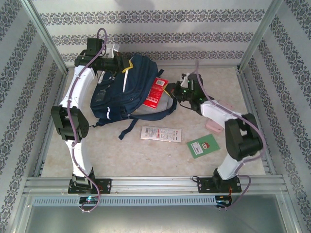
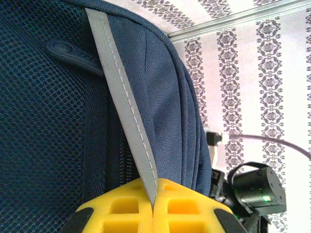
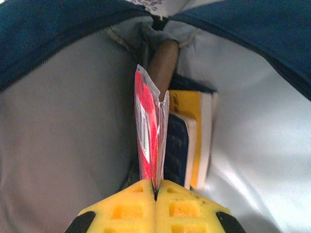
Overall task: Pack the student bag
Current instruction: Place the loose stationery in the student bag, then pick up the loose stationery at the center of the table.
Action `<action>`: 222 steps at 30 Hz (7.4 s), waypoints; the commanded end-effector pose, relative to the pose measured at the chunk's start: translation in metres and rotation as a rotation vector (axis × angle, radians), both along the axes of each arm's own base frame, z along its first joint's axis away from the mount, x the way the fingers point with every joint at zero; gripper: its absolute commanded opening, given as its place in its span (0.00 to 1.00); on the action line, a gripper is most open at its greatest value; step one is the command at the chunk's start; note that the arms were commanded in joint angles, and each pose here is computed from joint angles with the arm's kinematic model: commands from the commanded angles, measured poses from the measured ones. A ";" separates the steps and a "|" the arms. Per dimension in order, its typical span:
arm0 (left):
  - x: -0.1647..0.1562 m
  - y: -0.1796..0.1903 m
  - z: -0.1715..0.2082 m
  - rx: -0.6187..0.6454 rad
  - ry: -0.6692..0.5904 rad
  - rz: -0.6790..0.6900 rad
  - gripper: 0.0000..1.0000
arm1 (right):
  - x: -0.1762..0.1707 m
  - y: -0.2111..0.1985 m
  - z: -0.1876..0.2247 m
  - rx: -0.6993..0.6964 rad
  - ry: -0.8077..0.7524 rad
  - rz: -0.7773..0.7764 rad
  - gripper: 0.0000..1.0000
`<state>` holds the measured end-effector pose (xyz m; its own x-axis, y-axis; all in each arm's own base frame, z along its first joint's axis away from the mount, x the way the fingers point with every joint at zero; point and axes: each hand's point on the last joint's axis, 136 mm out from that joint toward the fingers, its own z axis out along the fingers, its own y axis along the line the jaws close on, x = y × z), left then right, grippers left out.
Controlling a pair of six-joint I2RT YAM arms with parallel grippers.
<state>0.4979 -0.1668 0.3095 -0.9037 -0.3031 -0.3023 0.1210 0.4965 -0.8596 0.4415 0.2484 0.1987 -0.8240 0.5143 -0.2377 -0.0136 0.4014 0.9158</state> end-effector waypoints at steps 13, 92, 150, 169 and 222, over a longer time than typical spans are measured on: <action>-0.017 -0.010 0.086 -0.107 -0.240 -0.084 0.00 | 0.057 0.180 -0.052 0.015 -0.013 0.107 0.05; -0.019 -0.075 -0.091 0.059 -0.006 0.025 0.00 | -0.210 -0.056 -0.134 -0.481 0.399 0.021 0.78; -0.025 -0.081 -0.087 0.028 -0.007 -0.018 0.00 | -0.127 -0.034 -0.122 -0.221 0.316 -0.083 0.75; -0.022 -0.079 -0.073 0.021 -0.023 -0.018 0.00 | -0.133 -0.034 -0.170 -0.169 0.386 -0.121 0.14; -0.015 -0.054 0.029 -0.081 -0.079 -0.029 0.00 | -0.164 -0.104 -0.032 -0.049 0.043 -0.322 0.00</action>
<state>0.4855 -0.2183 0.2773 -0.9120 -0.3342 -0.2377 0.0488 0.4872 -0.8719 0.2714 0.1614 0.1342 -0.7112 0.6791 -0.1816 0.1908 0.4351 0.8800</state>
